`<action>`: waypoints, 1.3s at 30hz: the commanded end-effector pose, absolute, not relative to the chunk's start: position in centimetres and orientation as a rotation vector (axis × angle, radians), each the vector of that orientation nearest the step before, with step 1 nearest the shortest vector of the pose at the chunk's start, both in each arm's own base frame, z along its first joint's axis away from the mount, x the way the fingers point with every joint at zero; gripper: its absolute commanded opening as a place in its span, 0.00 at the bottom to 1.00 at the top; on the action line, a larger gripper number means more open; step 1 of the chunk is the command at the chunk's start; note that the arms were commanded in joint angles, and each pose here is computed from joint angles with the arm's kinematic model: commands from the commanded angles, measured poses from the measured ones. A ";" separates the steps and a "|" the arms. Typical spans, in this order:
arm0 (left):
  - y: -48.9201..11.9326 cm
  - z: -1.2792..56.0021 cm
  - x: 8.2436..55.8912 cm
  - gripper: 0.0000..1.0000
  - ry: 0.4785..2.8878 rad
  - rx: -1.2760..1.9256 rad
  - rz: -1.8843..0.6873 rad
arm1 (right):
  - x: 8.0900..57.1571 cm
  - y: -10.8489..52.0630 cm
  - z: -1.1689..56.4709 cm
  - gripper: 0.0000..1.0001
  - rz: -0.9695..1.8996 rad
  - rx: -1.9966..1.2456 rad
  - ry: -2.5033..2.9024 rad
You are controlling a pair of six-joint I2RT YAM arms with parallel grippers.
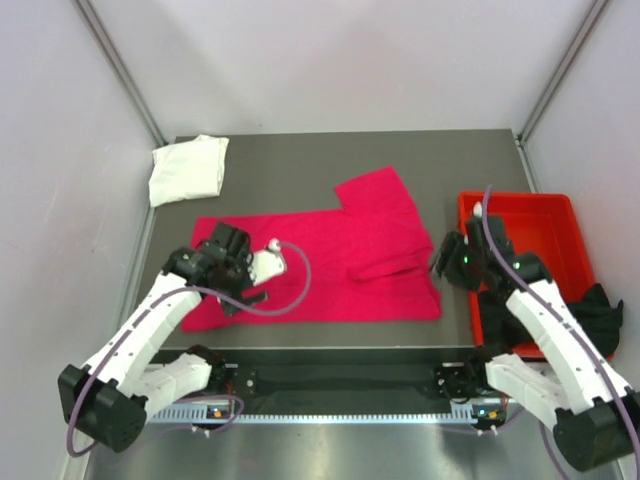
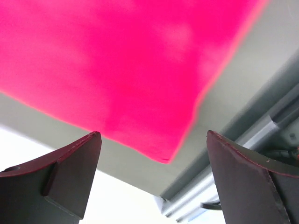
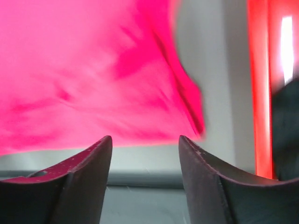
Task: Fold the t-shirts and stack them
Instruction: Fold the tshirt
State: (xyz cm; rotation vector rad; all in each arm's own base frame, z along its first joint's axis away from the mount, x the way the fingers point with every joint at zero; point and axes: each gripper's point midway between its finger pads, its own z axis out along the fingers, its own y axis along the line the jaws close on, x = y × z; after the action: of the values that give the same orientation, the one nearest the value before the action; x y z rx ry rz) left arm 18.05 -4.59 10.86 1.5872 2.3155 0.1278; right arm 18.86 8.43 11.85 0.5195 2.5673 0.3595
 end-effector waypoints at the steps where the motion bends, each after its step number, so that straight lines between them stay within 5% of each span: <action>1: -5.9 15.9 22.0 0.99 2.249 1.358 0.118 | 25.9 9.3 19.6 0.60 0.364 0.250 2.324; 10: -0.5 16.6 34.9 0.89 2.373 0.591 0.051 | 41.9 12.5 24.9 0.61 0.287 -0.020 2.160; 21: 11.2 10.2 42.1 0.86 2.442 0.061 0.049 | 59.3 17.1 14.5 0.58 0.359 0.050 2.291; 39: 10.3 4.1 44.9 0.83 2.499 -0.007 -0.214 | 62.9 15.7 4.9 0.57 0.229 0.123 2.339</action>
State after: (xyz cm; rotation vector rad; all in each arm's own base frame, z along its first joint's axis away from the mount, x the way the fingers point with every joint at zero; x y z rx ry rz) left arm 42.68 10.43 3.26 0.0006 2.5731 -0.1739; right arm 61.36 16.15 4.69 0.1011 2.3808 0.2420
